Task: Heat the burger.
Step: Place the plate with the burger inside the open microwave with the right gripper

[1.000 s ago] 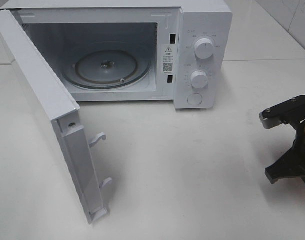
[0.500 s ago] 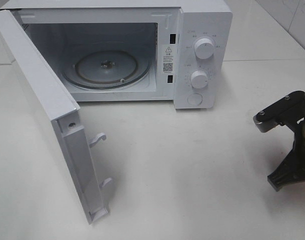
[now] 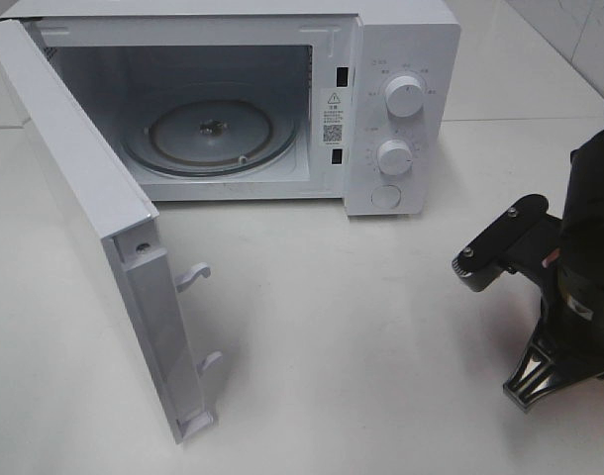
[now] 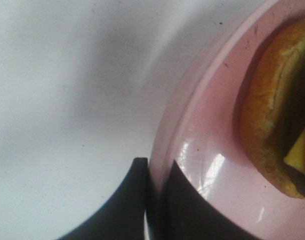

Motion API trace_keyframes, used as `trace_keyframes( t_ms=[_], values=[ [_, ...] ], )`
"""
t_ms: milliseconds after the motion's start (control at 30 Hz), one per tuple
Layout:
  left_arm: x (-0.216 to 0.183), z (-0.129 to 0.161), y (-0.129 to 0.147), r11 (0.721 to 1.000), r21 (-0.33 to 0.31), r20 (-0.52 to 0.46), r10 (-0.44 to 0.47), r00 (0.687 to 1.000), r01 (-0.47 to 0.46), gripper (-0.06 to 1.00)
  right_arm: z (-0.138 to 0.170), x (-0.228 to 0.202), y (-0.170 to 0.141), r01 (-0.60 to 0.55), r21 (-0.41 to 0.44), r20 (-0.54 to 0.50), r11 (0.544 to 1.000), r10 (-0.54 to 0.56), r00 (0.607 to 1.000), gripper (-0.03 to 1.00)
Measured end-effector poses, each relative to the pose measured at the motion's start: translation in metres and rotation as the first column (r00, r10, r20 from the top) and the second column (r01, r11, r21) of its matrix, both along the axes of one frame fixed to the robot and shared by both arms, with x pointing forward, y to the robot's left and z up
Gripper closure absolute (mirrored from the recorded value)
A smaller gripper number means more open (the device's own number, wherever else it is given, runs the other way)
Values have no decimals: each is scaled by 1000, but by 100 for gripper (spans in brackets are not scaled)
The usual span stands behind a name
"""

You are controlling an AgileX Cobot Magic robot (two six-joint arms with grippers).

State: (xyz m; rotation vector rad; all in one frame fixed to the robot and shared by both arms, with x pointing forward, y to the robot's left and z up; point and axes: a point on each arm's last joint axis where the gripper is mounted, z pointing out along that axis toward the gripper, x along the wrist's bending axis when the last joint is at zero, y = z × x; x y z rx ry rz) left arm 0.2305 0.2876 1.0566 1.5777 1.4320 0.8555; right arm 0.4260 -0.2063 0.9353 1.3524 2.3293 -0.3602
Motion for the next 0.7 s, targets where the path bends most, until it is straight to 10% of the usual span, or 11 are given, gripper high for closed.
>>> trace_keyframes(
  t_ms=[700],
  values=[
    [0, 0, 0, 1000, 0, 0, 0, 1000, 0, -2, 37, -60, 4, -397, 65, 106, 915, 390, 915, 91]
  ],
)
